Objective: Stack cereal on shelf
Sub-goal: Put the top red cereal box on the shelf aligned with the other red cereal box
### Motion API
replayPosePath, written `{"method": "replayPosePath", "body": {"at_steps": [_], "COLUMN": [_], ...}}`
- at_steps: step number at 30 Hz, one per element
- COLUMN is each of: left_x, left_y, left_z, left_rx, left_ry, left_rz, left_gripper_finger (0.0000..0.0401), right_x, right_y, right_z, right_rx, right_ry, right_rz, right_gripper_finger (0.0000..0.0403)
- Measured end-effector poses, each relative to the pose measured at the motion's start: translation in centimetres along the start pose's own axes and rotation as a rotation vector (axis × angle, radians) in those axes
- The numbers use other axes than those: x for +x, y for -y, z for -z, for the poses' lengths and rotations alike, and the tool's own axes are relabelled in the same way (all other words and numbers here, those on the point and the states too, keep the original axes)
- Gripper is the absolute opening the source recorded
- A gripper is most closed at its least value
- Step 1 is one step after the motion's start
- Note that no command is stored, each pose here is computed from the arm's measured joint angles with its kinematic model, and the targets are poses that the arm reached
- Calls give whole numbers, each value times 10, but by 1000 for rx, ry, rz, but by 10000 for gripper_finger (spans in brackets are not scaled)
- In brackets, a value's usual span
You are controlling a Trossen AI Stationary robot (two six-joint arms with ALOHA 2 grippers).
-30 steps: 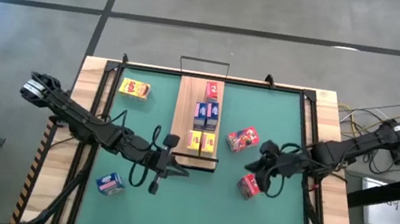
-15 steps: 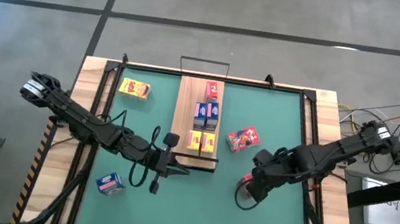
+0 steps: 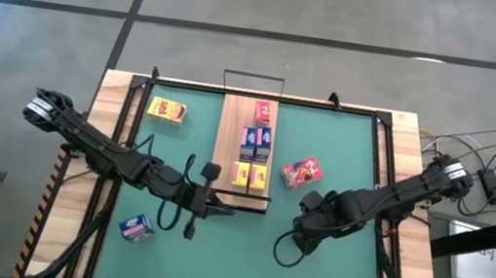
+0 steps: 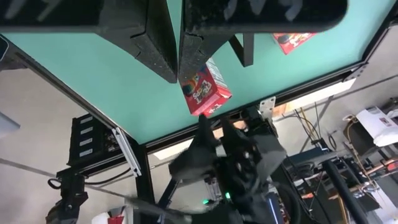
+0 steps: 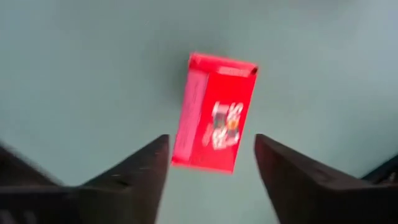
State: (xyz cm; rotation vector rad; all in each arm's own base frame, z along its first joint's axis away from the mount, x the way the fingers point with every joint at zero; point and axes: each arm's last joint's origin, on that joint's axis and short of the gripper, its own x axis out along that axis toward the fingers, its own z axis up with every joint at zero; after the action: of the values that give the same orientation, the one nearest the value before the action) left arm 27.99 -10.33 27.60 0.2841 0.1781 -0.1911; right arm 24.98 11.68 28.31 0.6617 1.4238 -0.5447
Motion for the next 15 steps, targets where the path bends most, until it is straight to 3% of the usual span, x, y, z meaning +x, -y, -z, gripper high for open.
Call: {"method": "replayPosePath", "body": {"at_steps": [7,15], "left_x": [-3,-7], "left_y": [-1,-3], "left_z": [-2,-6], "left_rx": [0,-3], "left_ry": [3,15], "left_rz": [-1,-4], "left_gripper_finger": [0,0], "right_x": [12,25], "right_y": [-4,-2], "right_z": [-4,-4], "right_rx": [23,14], "right_ry": [39,66], "right_rz": [57,71], "right_gripper_finger": [314,297]}}
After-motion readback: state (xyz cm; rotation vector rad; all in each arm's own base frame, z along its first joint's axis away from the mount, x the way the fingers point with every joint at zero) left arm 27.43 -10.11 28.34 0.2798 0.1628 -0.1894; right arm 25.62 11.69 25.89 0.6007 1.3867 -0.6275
